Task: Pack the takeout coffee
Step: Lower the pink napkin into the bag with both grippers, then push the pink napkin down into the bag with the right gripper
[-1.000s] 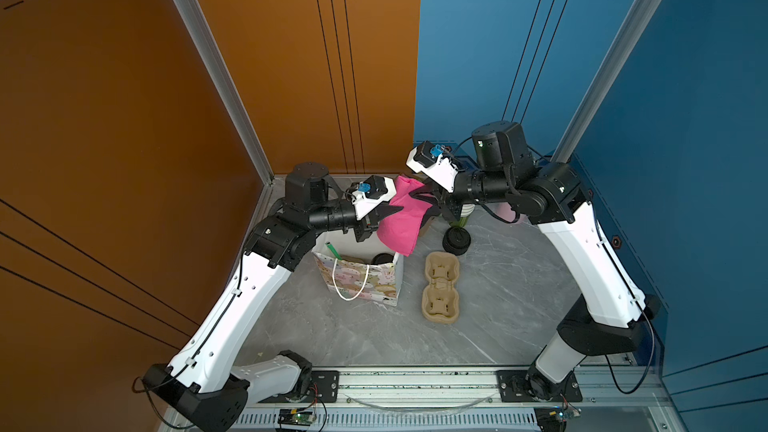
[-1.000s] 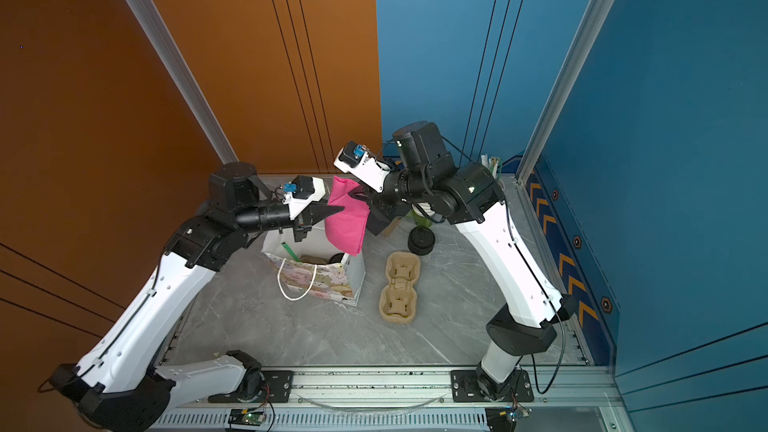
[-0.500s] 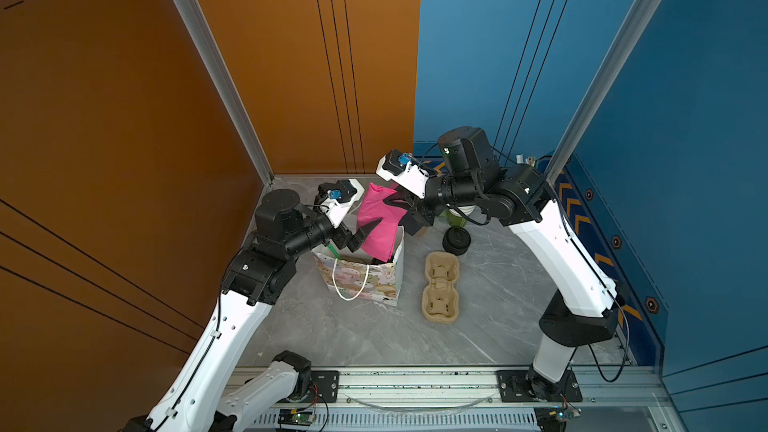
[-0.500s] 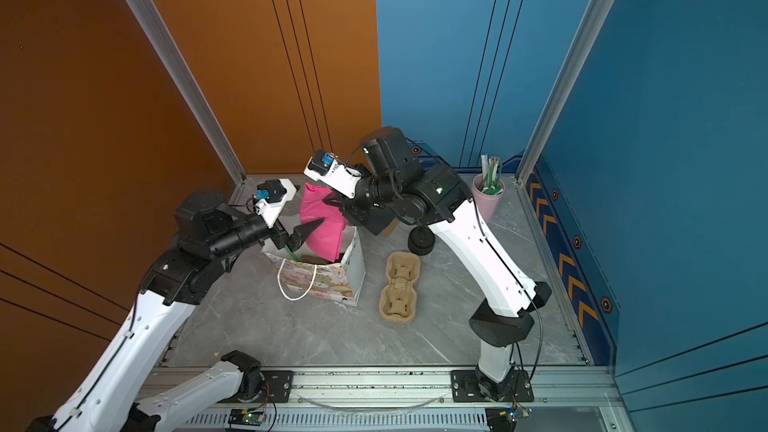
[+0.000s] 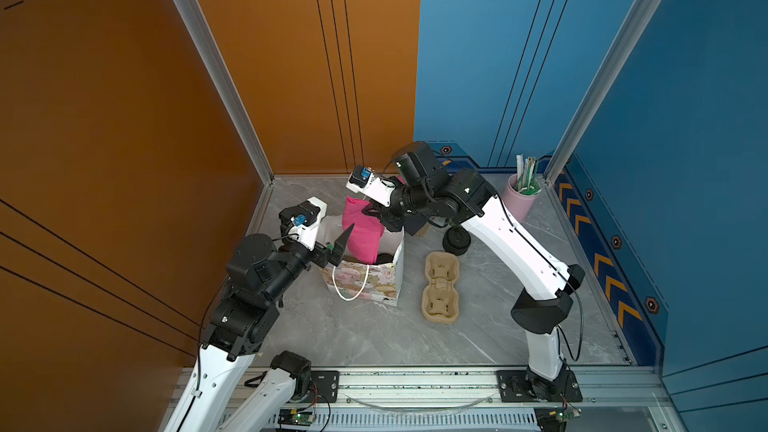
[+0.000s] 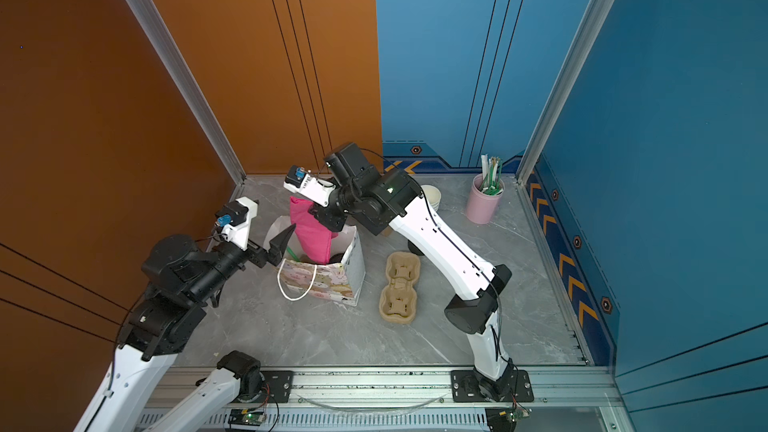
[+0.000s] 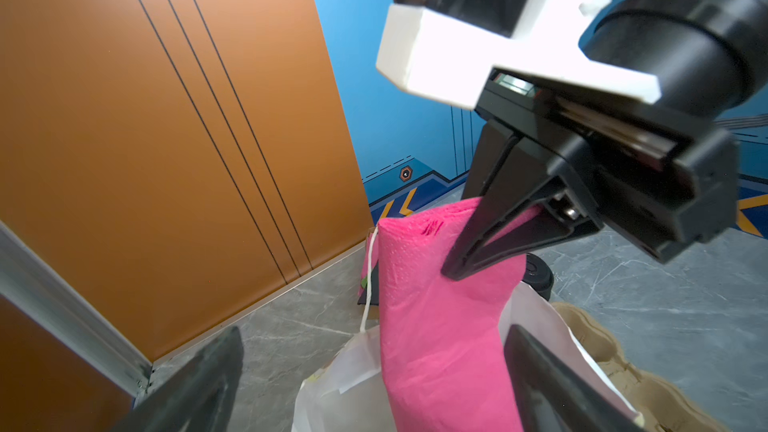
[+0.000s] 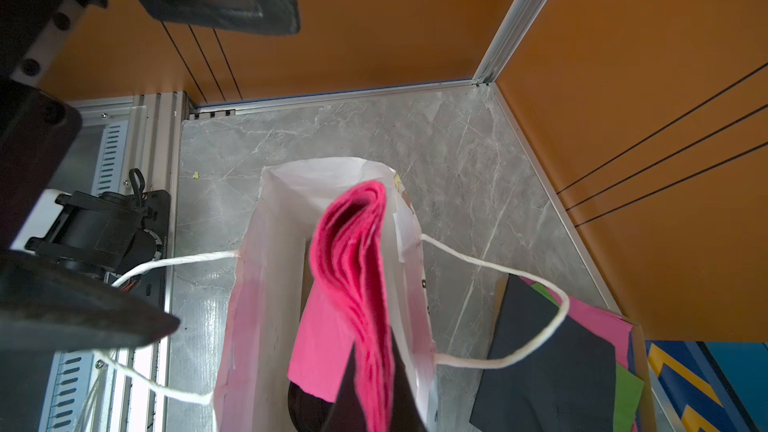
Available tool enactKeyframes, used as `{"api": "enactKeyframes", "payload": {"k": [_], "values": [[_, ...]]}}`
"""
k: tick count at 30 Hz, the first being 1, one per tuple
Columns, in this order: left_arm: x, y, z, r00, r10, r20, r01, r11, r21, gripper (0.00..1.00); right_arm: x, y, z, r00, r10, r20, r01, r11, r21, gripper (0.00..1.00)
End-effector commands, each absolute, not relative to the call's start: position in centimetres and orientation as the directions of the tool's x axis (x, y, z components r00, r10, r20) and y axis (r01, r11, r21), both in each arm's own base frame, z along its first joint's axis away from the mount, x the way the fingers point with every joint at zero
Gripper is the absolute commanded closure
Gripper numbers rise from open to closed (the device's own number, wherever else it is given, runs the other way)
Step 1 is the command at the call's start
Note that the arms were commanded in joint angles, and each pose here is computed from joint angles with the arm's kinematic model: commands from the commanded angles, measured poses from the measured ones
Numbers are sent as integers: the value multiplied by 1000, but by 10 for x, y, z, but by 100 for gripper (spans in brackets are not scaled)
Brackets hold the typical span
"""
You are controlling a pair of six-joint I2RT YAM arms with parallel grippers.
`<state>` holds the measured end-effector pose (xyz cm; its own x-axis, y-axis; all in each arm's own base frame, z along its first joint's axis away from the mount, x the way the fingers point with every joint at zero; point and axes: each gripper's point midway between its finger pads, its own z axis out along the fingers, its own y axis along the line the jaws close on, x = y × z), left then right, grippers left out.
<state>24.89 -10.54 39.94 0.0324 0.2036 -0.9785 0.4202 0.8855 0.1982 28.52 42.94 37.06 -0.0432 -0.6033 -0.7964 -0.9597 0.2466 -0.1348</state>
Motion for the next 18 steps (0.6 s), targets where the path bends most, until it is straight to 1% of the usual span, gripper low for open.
{"api": "enactKeyframes", "payload": {"k": [1,9,18], "values": [[253,-84,393,-5,176,-984,313,935,165,2,286,445,368,-65,-584,-809,-958,264,-114,100],[249,-78,382,-27,157,-987,287,947,142,2,297,473,315,-133,-626,-769,-962,267,-50,100],[250,-72,378,-40,154,-987,259,956,139,2,306,482,265,-179,-681,-710,-961,276,-21,100]]}}
